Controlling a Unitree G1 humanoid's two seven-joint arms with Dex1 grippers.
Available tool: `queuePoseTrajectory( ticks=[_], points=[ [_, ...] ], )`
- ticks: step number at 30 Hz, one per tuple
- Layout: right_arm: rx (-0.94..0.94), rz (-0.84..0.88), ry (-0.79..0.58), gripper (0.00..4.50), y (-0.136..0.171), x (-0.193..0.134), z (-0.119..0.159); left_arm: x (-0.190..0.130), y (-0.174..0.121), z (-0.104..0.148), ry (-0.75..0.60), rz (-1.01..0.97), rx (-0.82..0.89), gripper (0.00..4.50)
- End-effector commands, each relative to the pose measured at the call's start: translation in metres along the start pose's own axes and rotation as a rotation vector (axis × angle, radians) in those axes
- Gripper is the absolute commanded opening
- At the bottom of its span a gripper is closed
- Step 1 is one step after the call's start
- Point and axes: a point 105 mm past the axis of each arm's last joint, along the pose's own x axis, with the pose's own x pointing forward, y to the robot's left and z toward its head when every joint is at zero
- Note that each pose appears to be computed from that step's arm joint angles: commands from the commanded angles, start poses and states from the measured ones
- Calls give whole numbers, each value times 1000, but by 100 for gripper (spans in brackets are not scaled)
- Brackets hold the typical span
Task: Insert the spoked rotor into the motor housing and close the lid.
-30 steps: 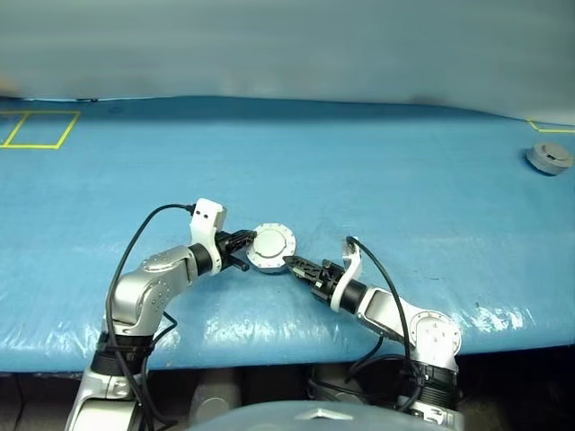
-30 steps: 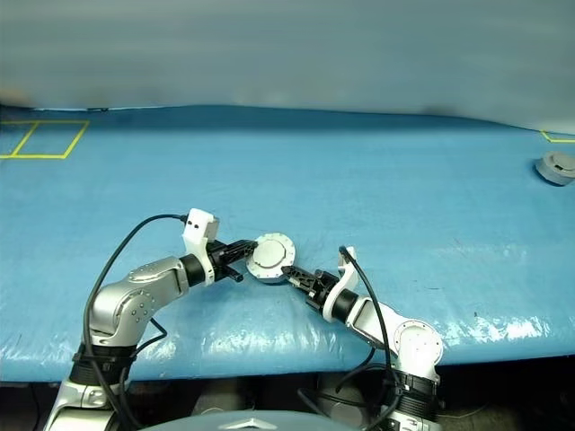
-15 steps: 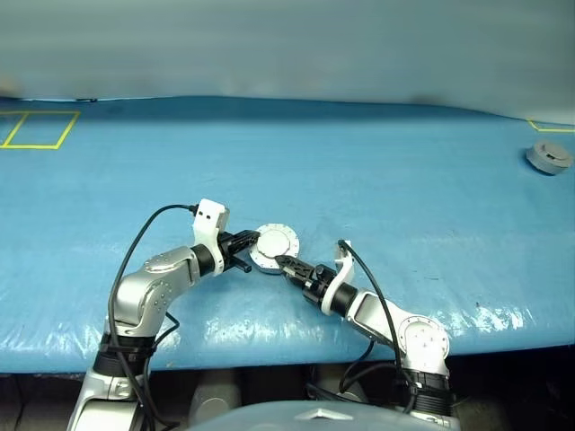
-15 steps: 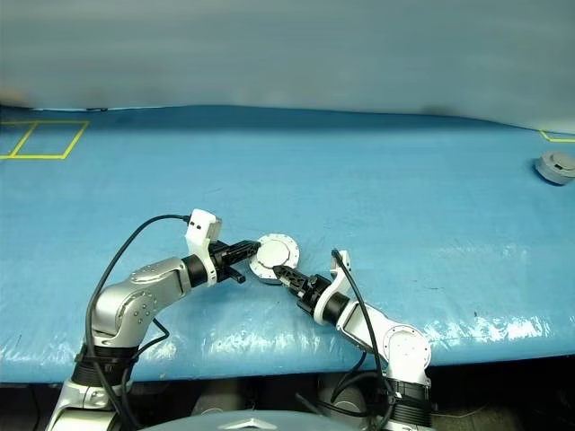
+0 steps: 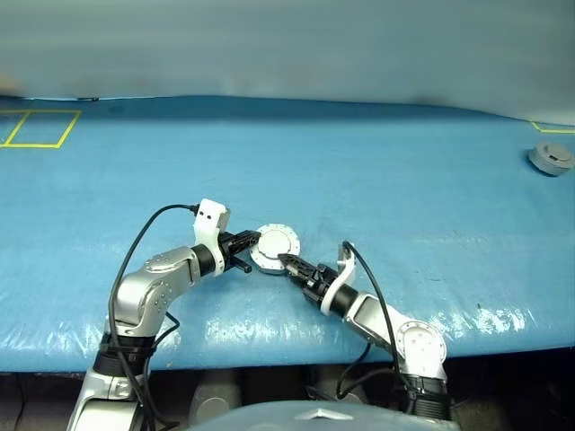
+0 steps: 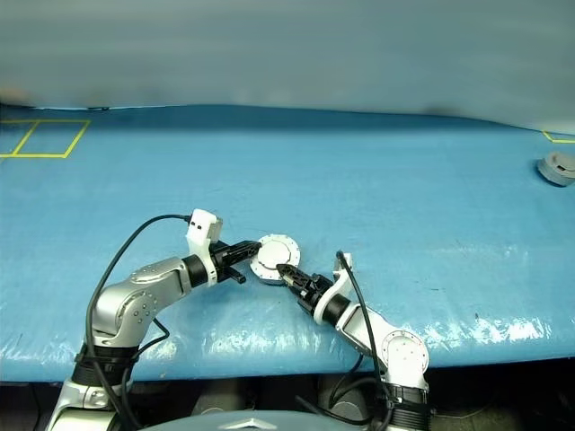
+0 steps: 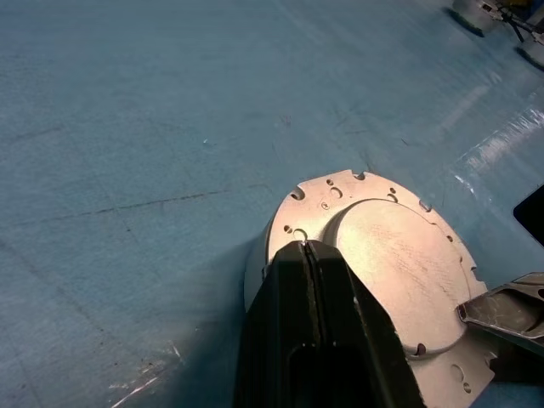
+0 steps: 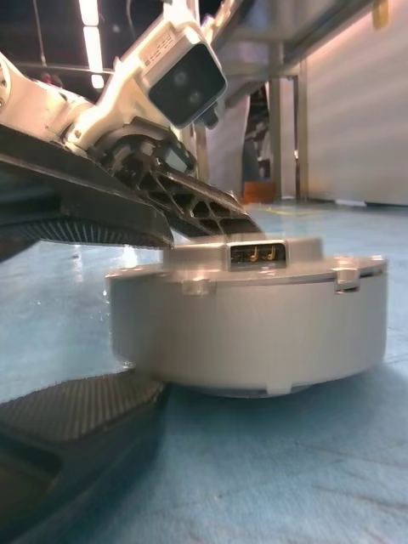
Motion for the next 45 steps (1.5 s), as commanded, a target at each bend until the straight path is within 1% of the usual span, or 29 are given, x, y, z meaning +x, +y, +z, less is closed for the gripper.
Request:
queuePoseTrajectory(
  ticks=[1, 9, 12, 13, 15, 18, 22, 24, 25, 26, 30, 34, 39, 45],
  points=[
    [21, 22, 14, 122, 5, 2, -6, 2, -8, -6, 20, -32, -6, 0],
    [17, 15, 4, 120, 5, 1, -3, 2, -11, -6, 6, -41, -18, 0],
    [21, 37, -2, 120, 9, 0, -3, -2, -15, 7, -75, -56, -68, 0],
    [21, 45, -2, 120, 10, -1, -3, -5, -14, 11, -106, -53, -90, 38],
    [19, 73, -13, 120, 17, -2, -3, -14, -13, 21, -192, -44, -160, 87],
    [17, 127, -54, 120, 31, -4, 5, -30, -8, 30, -314, -14, -280, 192],
    [5, 182, -106, 120, 45, -3, 18, -50, -4, 28, -452, -1, -464, 328],
    [-7, 199, -114, 120, 50, -2, 23, -56, -6, 24, -493, -21, -553, 398],
    [-15, 210, -116, 120, 54, -1, 25, -59, -7, 20, -510, -31, -604, 429],
    [-23, 220, -116, 120, 57, 1, 26, -60, -7, 16, -518, -29, -663, 450],
    [-46, 272, -101, 120, 75, 7, 29, -61, -17, 5, -545, -86, -829, 450],
    [-73, 302, -47, 120, 90, 15, 19, -60, -29, 11, -632, -188, -953, 450],
    [-89, 337, 18, 120, 104, 20, 3, -59, -32, 12, -691, -234, -1031, 450],
    [-91, 364, 72, 120, 113, 20, -8, -54, -29, 3, -666, -196, -1057, 450]
  ],
)
